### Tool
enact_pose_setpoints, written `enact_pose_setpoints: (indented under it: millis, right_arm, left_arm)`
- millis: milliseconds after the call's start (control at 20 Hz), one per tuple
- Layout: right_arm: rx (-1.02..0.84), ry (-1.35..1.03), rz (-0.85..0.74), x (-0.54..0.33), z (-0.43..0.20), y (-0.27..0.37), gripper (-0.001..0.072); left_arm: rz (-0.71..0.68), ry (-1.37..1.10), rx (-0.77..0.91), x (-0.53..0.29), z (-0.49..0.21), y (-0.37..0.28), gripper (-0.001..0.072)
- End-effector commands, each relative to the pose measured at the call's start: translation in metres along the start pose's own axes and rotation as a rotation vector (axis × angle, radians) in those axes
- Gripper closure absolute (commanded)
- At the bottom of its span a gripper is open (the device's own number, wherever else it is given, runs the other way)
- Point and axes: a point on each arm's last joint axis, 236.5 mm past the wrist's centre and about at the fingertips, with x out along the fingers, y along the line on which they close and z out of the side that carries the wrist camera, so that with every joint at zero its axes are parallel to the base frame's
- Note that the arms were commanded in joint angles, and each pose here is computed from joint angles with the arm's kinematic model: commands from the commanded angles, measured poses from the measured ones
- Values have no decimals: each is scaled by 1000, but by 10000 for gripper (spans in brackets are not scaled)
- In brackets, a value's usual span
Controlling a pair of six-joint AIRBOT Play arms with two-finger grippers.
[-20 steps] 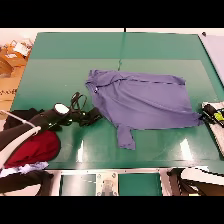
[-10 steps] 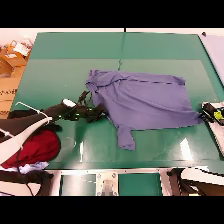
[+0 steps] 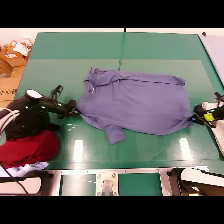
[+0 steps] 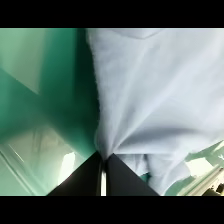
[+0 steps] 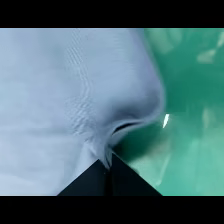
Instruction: Fold the shirts.
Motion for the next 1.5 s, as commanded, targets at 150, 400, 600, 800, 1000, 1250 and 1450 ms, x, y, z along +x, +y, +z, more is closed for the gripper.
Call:
enact_pose_setpoints:
  millis: [150,400,600,800,1000,1250,1450]
  right_arm:
    - [-32,116,35,18,-37,27,702]
    - [-27,138,59,16,-43,33,701]
    - [-15,167,70,24,-54,33,701]
    - [-16,161,68,26,-53,32,701]
    - [-16,159,69,26,-53,32,701]
    - [-18,159,68,26,-53,33,701]
    - [-19,163,68,26,-54,33,702]
  left_arm:
    - [135,46,103,-63,12,42,684]
    - [97,22,94,-61,22,40,683]
    - [26,49,56,-60,14,24,165]
    - [24,178,27,-58,-21,29,310]
    - [4,141,-156,-19,-51,56,309]
    - [-38,-65,-265,-1,-19,62,311]
    - [10,-129,-196,20,-6,49,538]
